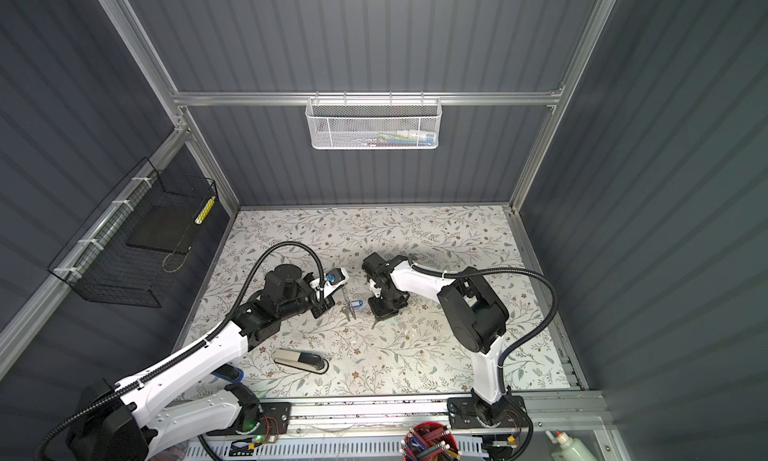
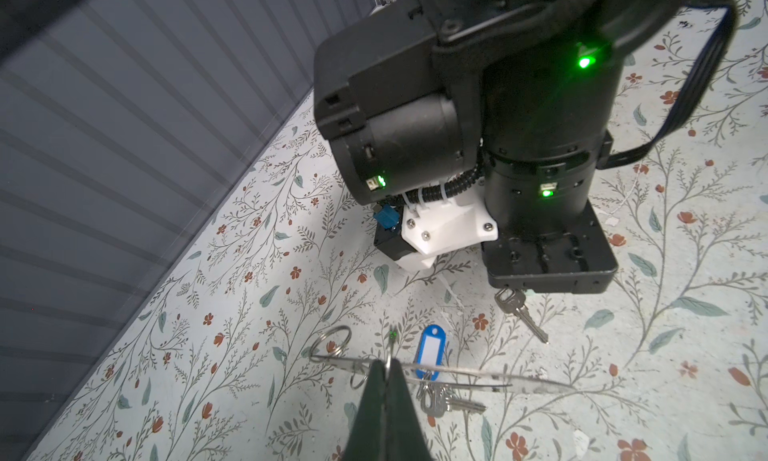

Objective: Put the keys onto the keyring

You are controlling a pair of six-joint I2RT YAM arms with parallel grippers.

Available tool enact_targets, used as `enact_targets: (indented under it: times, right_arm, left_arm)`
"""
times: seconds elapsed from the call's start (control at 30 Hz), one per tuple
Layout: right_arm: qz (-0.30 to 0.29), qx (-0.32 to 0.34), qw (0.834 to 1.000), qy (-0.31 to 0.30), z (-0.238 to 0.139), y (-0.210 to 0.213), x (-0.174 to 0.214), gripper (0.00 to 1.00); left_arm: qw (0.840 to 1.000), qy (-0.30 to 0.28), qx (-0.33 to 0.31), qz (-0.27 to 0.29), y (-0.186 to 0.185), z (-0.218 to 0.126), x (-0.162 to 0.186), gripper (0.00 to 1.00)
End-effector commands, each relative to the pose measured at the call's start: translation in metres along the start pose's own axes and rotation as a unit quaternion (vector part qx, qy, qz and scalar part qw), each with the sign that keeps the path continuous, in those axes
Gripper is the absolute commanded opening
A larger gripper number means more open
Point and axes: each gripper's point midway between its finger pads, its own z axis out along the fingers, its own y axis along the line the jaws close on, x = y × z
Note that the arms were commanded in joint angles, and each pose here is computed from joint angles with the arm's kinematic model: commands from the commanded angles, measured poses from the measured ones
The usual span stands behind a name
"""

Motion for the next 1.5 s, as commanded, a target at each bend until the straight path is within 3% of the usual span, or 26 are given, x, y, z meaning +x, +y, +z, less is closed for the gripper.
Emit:
enact_targets:
  times: [0.0, 0.13, 0.27, 0.33, 0.47, 0.57, 0.8, 0.93, 1.47]
  right_arm:
    - [-0.009, -0.005, 1.000, -0.019, -0.011, 0.000, -0.001, 0.01]
    - [-0.056, -0.011, 0.994, -0.096, -0.037, 0.004, -0.005, 0.00]
    - [-0.111, -0.003, 0.973, -0.200, -0.075, 0.004, -0.008, 0.00]
    - [-0.150, -0.018, 0.949, -0.275, -0.100, 0.015, -0.009, 0.00]
    - [-0.233, -0.062, 0.876, -0.417, -0.142, 0.043, 0.006, 0.00]
    - [-0.253, -0.069, 0.844, -0.468, -0.158, 0.046, 0.018, 0.00]
    - [-0.267, -0.095, 0.816, -0.503, -0.172, 0.054, 0.031, 0.00]
    - [-0.272, -0.111, 0.802, -0.520, -0.179, 0.059, 0.036, 0.00]
    - [-0.251, -0.110, 0.795, -0.542, -0.196, 0.058, 0.030, 0.00]
  left_arm:
    - [1.000, -0.015, -0.002, 0.006, 0.002, -0.001, -0.004, 0.00]
    - [1.000, -0.028, 0.008, 0.005, 0.000, -0.004, -0.013, 0.00]
    - [0.998, -0.048, 0.050, 0.006, -0.011, -0.005, -0.026, 0.00]
    - [0.996, -0.056, 0.062, 0.006, -0.012, -0.003, -0.033, 0.00]
    - [0.995, -0.078, 0.069, 0.000, -0.010, 0.001, -0.047, 0.00]
    - [0.991, -0.098, 0.092, 0.006, -0.018, -0.002, -0.062, 0.00]
    - [0.992, -0.053, 0.099, 0.052, -0.043, 0.011, -0.068, 0.00]
    - [0.992, -0.057, 0.102, 0.046, -0.049, 0.014, -0.074, 0.00]
    - [0.991, -0.056, 0.109, 0.050, -0.058, 0.014, -0.077, 0.00]
